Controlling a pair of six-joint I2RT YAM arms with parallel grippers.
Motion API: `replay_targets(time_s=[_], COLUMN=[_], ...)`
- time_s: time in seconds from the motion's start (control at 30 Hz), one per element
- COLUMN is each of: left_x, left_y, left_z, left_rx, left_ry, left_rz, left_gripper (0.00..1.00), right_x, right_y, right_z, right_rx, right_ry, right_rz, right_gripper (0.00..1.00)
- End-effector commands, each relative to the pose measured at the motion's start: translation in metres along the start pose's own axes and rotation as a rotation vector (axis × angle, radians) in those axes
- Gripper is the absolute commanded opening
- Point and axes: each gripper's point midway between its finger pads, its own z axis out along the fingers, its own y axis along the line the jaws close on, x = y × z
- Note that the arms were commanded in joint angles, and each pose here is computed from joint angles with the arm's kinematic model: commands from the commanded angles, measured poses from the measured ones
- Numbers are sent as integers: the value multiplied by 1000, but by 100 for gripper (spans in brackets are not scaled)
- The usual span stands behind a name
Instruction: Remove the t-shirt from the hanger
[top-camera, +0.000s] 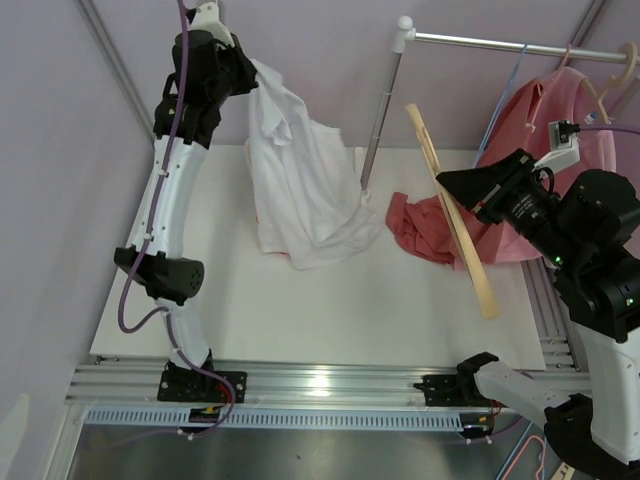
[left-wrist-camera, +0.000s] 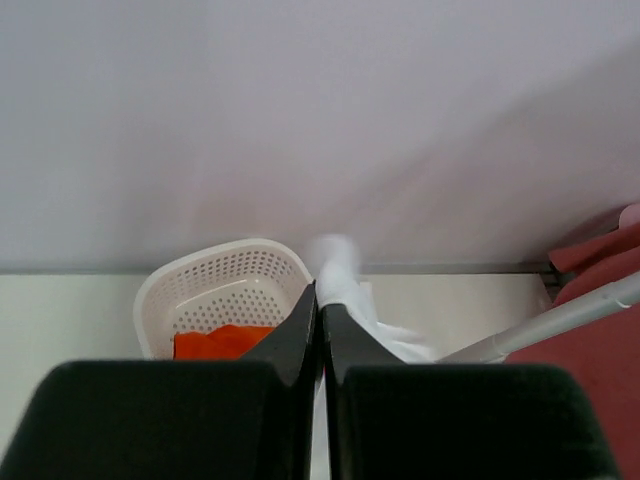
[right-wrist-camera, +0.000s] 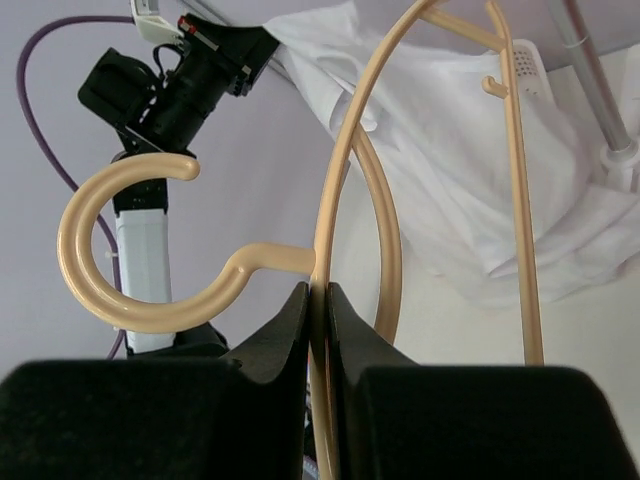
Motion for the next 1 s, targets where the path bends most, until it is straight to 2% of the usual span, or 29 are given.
replay_targets(time_s=[0.0,0.03,0.07,0.1,0.13,0.2,0.27,0.3,0.4,0.5,0.63,0.73,0.87,0.97], left_x=[-43,-24,-33,-60,-43,-68,-78,-91,-118,-146,-177,-187,-173,-131], left_y=[-12,-12,-21,-43,-45,-72,-85,-94,-109,-111,-104,-87,-66,-56], left_z=[-20,-11,-14,-31,-23,-47,-62,-73,-104,-120,-120,-103,-65,-25], left_rx=[146,170,219,337,369,527,618,677,757,734,658,594,576,582], left_ry=[-75,-39,-75,-164,-135,-239,-301,-372,-487,-579,-679,-718,-677,-569], left_rz=[-111,-114,-109,-96,-104,-86,-61,-36,46,115,171,164,124,106], left_gripper=[1,1,1,1,1,1,1,1,1,1,1,1,1,1], right_x=[-20,-20,-23,-26,-28,-34,-42,-43,-52,-65,-90,-99,-116,-124], right_y=[1,-1,-3,-5,-7,-15,-17,-27,-34,-41,-44,-52,-53,-61], right_z=[0,5,8,11,15,29,38,45,62,82,103,126,148,166], right_rx=[22,30,41,47,57,83,82,110,99,94,69,69,42,42], right_ry=[-87,-85,-100,-111,-121,-153,-198,-216,-270,-299,-341,-328,-332,-334], right_rz=[-23,-24,-30,-33,-34,-30,-23,-12,15,31,54,56,62,60], right_gripper=[0,0,0,0,0,0,0,0,0,0,0,0,0,0])
